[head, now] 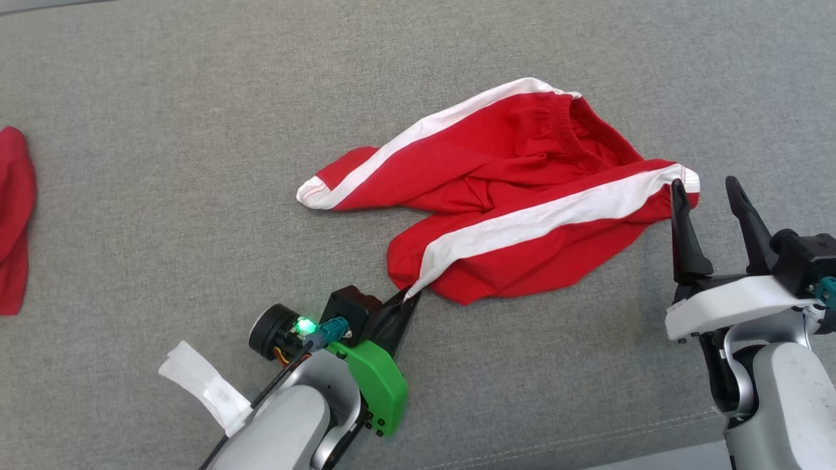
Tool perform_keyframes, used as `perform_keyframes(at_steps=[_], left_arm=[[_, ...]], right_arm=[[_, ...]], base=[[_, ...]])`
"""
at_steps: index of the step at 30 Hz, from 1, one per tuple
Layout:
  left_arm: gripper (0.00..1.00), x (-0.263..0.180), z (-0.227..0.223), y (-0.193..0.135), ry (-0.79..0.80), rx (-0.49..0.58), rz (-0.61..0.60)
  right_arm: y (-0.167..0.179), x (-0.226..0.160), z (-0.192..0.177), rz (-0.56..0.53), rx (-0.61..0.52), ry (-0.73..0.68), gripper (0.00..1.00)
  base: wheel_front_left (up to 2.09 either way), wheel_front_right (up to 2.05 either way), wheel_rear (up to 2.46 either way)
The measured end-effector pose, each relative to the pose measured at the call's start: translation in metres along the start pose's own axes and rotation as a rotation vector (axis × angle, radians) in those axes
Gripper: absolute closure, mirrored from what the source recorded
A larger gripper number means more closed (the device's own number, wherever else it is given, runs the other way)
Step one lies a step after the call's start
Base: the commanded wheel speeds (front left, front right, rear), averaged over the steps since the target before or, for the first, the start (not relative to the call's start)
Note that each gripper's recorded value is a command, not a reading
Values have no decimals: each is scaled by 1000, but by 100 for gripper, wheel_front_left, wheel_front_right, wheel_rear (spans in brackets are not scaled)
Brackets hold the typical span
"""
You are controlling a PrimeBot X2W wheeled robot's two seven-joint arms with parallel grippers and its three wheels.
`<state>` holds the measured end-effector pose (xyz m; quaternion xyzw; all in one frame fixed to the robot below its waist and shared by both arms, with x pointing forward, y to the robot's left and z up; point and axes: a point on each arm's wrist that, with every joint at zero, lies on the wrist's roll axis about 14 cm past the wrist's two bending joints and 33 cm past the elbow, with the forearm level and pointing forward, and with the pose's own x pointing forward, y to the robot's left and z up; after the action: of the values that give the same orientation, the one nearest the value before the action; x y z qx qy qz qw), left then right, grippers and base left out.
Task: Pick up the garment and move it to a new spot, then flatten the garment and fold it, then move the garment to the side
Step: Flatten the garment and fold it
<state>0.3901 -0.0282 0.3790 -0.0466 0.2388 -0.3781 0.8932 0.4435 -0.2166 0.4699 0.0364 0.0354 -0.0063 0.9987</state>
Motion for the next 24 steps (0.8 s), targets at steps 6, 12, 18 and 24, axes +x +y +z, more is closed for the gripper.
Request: perform_keyframes(at_steps=[6,12,18,24], left_arm=[[100,-7,-1,4,1,6,15],[100,-11,-1,9,-3,5,31],[100,-13,0,11,-5,5,35],[100,-16,9,17,-56,12,57]], right_arm=[[-16,-2,-27,-37,12,88,0],[-21,9,-42,-42,29,131,0],[-15,19,-52,-13,36,162,100],[-10,23,-52,14,39,159,100]], base=[[0,0,0],[0,0,0],[0,0,0],[0,0,0]])
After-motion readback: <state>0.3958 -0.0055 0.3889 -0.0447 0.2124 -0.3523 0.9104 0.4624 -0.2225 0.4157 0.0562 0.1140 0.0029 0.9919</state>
